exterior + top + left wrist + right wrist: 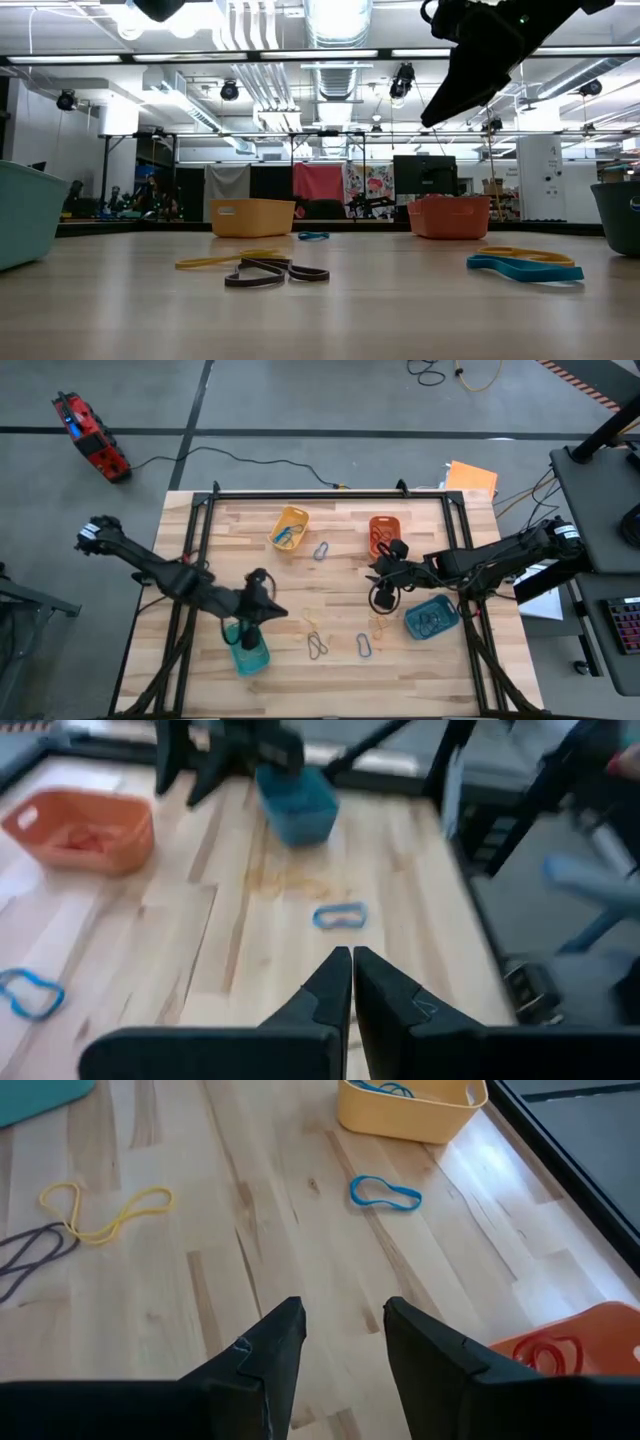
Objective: Sort rubber bands into baskets
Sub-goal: Put the yellow rubber band into the green bin
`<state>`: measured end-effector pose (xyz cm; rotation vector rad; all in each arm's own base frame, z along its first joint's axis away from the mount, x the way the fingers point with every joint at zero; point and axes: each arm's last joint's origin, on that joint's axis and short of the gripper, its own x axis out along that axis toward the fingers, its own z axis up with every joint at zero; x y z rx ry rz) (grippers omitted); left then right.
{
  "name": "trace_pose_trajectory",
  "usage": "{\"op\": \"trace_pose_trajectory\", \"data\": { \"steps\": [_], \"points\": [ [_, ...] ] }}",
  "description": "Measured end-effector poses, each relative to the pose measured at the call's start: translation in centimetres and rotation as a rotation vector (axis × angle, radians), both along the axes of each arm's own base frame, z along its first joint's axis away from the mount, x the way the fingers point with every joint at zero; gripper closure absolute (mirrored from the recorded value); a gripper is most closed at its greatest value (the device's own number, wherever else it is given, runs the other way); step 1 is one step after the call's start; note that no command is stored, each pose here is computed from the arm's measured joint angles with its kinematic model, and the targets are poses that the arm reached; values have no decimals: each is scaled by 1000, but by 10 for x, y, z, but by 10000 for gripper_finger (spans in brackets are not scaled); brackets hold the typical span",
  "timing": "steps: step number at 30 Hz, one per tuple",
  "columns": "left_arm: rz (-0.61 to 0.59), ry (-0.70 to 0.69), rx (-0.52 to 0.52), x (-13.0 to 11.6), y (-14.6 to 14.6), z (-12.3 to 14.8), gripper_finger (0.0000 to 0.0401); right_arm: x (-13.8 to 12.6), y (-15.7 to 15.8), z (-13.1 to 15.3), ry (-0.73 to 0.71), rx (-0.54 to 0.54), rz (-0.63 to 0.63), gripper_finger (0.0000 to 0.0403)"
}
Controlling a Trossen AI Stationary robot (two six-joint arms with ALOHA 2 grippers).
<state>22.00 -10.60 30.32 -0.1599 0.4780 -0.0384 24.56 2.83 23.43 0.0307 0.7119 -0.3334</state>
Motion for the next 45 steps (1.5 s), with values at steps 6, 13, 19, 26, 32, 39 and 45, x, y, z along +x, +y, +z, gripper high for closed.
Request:
{"op": "trace_pose_trajectory", "data": {
  "steps": [6,13,19,26,32,39,45],
  "points": [
    [34,130,67,27,-3,-34,401,0,0,-1,3,1,-1,273],
    [57,280,118,51,-12,-79,401,0,0,-1,3,2,-2,264],
    [51,420,97,63,-19,-118,369,0,0,-1,2,15,-1,259],
    [69,441,82,73,-23,-140,282,0,1,-2,3,28,10,263],
    [60,466,69,79,-22,-151,234,0,1,-2,3,28,10,255],
    [42,471,46,85,-25,-164,227,0,1,-2,4,28,10,258],
    [52,493,41,88,-24,-174,227,-1,1,-2,6,28,13,255]
  ]
}}
